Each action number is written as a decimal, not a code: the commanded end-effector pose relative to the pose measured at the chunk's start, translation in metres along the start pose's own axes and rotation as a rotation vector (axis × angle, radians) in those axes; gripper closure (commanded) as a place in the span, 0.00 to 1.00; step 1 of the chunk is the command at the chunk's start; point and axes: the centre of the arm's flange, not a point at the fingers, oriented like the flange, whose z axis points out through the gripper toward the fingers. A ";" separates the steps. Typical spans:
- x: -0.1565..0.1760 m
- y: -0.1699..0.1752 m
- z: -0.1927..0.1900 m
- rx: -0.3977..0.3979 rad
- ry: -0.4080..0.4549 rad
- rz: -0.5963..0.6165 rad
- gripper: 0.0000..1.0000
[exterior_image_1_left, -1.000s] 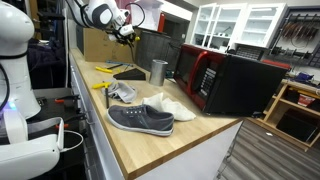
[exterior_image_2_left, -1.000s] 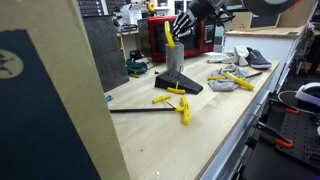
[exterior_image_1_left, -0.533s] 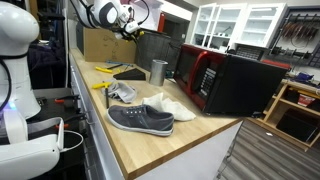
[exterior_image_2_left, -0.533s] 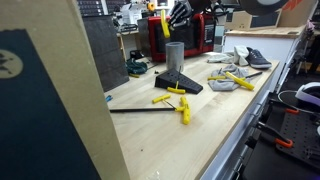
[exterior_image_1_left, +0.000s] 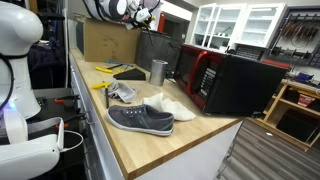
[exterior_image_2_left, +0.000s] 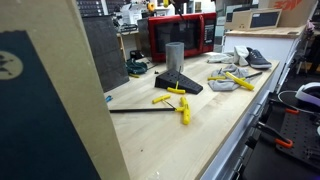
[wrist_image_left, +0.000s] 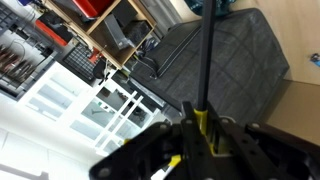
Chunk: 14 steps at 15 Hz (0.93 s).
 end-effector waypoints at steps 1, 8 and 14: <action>-0.022 0.024 0.011 -0.058 0.103 0.046 0.97; -0.053 0.043 0.042 -0.049 0.198 0.218 0.97; -0.068 0.037 0.096 0.021 0.258 0.265 0.97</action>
